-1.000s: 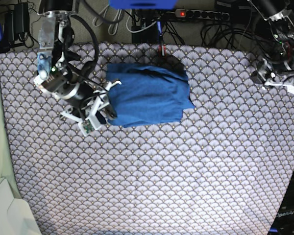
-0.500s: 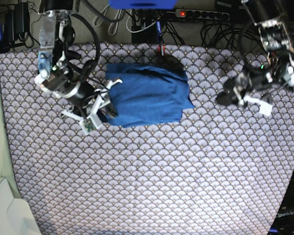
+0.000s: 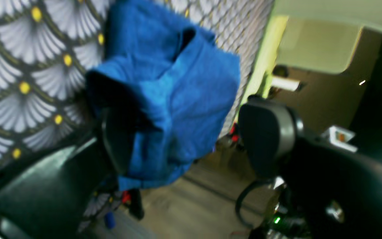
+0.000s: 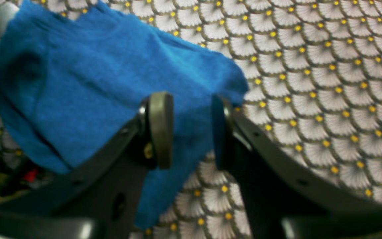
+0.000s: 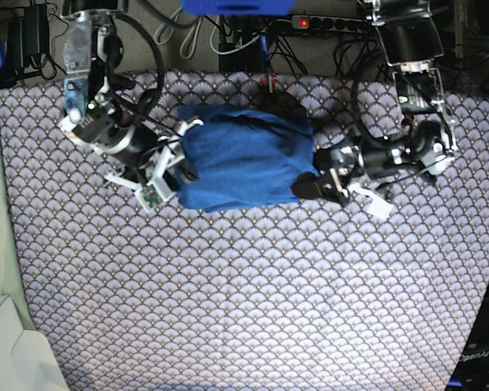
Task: Fold the T-shirt properly
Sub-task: 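Move the left gripper to the bundle's side and grasp the fabric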
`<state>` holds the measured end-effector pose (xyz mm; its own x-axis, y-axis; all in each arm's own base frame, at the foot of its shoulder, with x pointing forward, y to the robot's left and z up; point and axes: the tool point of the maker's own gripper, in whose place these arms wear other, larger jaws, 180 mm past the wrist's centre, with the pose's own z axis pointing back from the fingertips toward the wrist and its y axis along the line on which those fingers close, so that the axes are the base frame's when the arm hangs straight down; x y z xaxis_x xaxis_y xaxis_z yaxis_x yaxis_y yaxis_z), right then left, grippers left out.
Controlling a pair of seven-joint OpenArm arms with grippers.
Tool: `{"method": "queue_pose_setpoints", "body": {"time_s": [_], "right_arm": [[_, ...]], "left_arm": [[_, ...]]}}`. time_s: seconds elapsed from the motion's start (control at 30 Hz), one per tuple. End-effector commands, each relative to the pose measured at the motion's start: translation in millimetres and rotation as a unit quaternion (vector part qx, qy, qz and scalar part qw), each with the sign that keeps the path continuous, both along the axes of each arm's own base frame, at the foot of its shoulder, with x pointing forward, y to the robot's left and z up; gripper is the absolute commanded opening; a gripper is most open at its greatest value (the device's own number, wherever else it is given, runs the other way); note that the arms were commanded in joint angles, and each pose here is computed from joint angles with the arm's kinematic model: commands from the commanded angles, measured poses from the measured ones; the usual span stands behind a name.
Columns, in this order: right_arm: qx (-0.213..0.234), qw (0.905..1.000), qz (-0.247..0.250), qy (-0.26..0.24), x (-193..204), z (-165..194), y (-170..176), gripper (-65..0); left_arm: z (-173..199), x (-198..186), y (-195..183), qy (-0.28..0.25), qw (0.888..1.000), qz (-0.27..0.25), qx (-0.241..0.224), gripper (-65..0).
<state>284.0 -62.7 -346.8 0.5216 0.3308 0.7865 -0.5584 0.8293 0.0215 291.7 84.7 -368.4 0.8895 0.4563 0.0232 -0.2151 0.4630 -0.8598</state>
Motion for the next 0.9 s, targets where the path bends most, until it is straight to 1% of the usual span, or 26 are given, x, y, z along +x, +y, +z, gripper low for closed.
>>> {"method": "queue_pose_setpoints", "body": {"time_s": [0.0, 0.1, 0.3, 0.4, 0.57, 0.67, 0.77, 0.87], "right_arm": [[0.014, 0.9995, 0.004, -0.027, 7.9, 15.3, 4.5, -43.9], [0.013, 0.9995, 0.002, -0.028, 8.8, 15.7, 2.5, -43.9], [0.005, 0.9995, 0.003, -0.030, 9.8, 15.7, -2.4, -43.9], [0.005, 0.9995, 0.003, -0.030, 9.8, 15.7, -2.4, -43.9], [0.004, 0.9994, 0.003, -0.034, 12.3, 17.9, -2.8, -43.9], [0.004, 0.9993, 0.003, -0.036, 13.8, 19.2, -2.8, -43.9], [0.003, 0.9993, 0.003, -0.036, 13.8, 19.1, -3.7, -43.9], [0.003, 0.9993, 0.003, -0.037, 14.3, 19.5, -3.7, -43.9]], "left_arm": [[16.2, 8.0, 1.0, -0.017, 1.000, -0.009, -0.009, -14.8], [15.8, 10.5, 2.6, -0.023, 0.999, -0.036, 0.027, -14.8], [1.8, 7.8, 19.2, -0.009, 0.996, -0.040, 0.078, -14.7], [-5.6, 5.6, 19.9, -0.002, 0.994, -0.046, 0.100, -14.7], [-17.1, 2.8, 0.5, -0.001, 0.982, -0.107, 0.156, -14.7], [-22.7, -0.7, -9.0, -0.002, 0.976, -0.131, 0.174, -14.7], [-25.6, 4.8, -10.7, -0.018, 0.974, -0.125, 0.188, -14.7], [-35.5, -0.4, -13.6, -0.005, 0.973, -0.133, 0.189, -14.7]]}}
